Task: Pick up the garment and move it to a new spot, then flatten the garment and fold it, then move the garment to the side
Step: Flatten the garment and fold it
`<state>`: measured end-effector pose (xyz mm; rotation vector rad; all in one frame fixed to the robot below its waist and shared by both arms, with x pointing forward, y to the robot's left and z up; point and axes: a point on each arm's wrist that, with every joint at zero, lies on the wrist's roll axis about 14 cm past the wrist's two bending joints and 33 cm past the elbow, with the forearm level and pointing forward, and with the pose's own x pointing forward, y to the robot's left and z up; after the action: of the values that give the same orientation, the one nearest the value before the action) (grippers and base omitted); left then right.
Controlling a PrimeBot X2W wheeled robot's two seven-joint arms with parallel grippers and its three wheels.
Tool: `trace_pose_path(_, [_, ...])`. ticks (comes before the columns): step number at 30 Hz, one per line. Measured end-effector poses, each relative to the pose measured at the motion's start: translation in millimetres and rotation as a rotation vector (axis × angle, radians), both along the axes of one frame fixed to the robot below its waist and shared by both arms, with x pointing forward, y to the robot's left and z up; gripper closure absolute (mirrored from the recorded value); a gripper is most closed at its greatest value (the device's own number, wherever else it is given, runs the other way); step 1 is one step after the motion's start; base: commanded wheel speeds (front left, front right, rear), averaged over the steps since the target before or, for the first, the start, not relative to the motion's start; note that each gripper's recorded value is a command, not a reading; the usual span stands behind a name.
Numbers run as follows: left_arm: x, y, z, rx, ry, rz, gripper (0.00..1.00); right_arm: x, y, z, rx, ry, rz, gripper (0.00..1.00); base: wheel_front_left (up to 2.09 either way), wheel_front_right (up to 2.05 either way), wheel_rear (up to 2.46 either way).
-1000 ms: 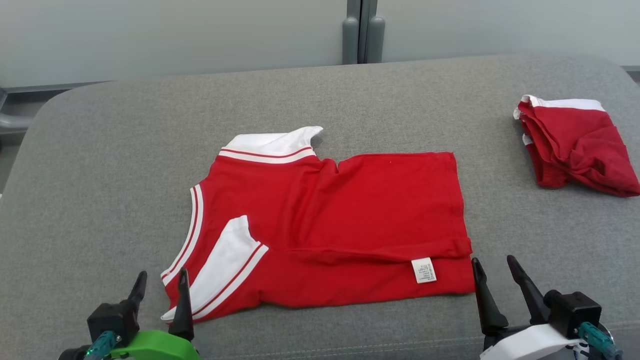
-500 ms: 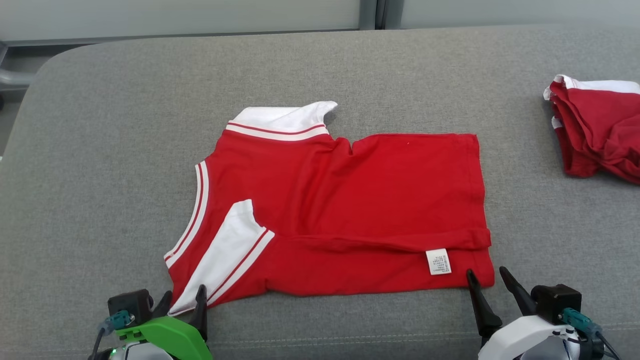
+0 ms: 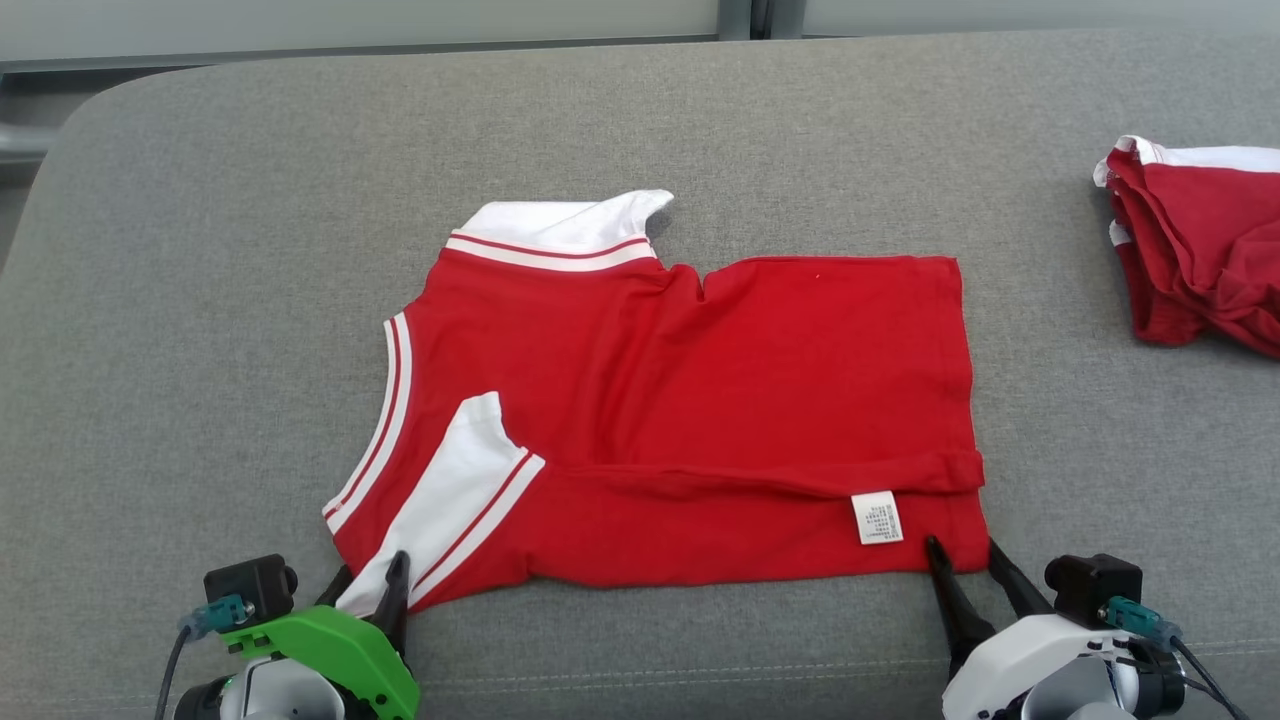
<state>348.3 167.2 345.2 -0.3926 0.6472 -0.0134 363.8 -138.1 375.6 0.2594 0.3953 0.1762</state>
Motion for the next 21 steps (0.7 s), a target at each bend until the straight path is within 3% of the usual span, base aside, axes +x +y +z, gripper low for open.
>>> trace_pose_path(1, [1,-1,1,-0.008,-0.002,-0.003,0.6,1,0,0,0.002,-0.001,0.0,1.0,0.0,0.0,0.0])
trace_pose_path(2, [2,-1,1,-0.008,-0.002,-0.006,0.99,1,1,0,0.01,0.001,-0.003,1.0,0.0,0.0,0.0])
trace_pose_path(13, [6,-8,11,-0.096,-0.047,0.017,1.0,-2,-1,5,0.045,0.004,0.0,1.0,0.0,0.0,0.0])
trace_pose_path(21, [-15,-5,17,-0.118,-0.04,0.057,1.0,-25,-13,3,0.038,0.061,-0.005,1.0,0.0,0.0,0.0])
